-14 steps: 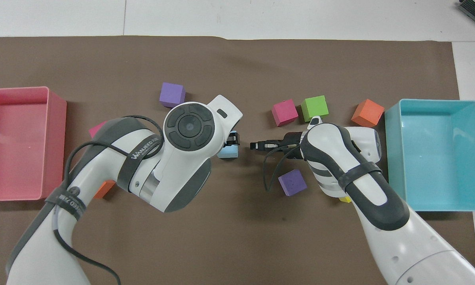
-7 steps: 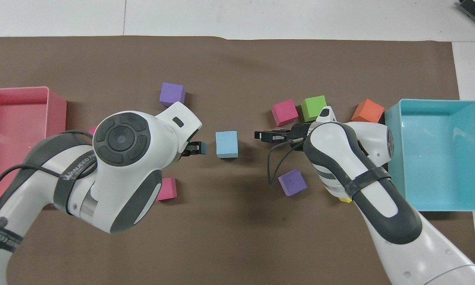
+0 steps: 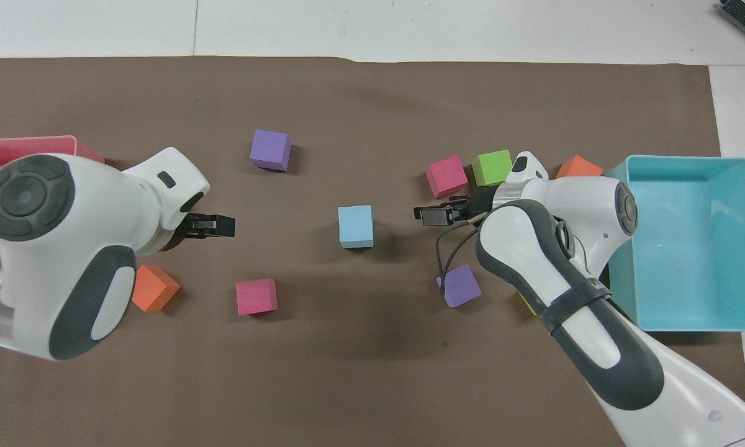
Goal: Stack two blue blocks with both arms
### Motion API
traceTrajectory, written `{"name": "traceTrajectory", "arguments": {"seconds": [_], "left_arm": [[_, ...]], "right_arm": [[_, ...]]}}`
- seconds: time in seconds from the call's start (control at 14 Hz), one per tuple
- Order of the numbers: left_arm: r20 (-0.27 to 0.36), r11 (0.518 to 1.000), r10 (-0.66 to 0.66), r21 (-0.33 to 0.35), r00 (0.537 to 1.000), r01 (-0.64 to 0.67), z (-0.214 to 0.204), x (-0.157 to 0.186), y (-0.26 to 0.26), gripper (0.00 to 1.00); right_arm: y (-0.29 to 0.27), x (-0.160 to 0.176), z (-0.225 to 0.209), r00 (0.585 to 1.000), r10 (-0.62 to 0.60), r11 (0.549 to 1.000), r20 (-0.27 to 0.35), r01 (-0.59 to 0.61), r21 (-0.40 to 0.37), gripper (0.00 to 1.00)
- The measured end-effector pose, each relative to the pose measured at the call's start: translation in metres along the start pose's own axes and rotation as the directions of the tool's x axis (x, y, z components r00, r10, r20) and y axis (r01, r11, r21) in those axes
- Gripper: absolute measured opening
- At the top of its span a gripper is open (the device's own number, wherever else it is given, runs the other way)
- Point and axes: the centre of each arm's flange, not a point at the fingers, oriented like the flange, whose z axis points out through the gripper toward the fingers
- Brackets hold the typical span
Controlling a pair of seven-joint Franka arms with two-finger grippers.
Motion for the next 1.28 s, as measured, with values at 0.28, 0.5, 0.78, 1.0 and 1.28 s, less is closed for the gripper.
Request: {"name": "traceTrajectory", "arguments": {"seconds": [0.28,0.5,0.78,1.0,1.28], "left_arm": [[0.004,0.995,0.103,0.009,0.995,-0.103,-0.06,0.014,-0.054,1.0],[0.008,0.994,0.106,-0.008,0.994,-0.106,-0.111,0.027,-0.091,1.0],[0.061,0.997,0.07,-0.037,0.996,-0.067,-0.144,0.04,-0.121,1.0],[0.105,0.996,0.08,-0.041,0.991,-0.076,-0.146,0.04,-0.118,1.0],[0.168,0.996,0.087,-0.048,0.982,-0.08,-0.142,0.028,-0.117,1.0]], "right_arm": [[-0.02,0.01,-0.027,0.996,-0.026,0.984,0.083,0.04,-0.174,1.0],[-0.036,0.021,-0.055,0.981,0.028,0.951,0.191,0.032,-0.306,1.0],[-0.043,0.042,-0.11,0.964,0.134,0.898,0.23,-0.02,-0.44,1.0],[-0.01,0.044,-0.162,0.958,0.212,0.881,0.195,-0.101,-0.462,1.0],[0.025,0.032,-0.236,0.946,0.296,0.851,0.132,-0.198,-0.487,1.0]]}}
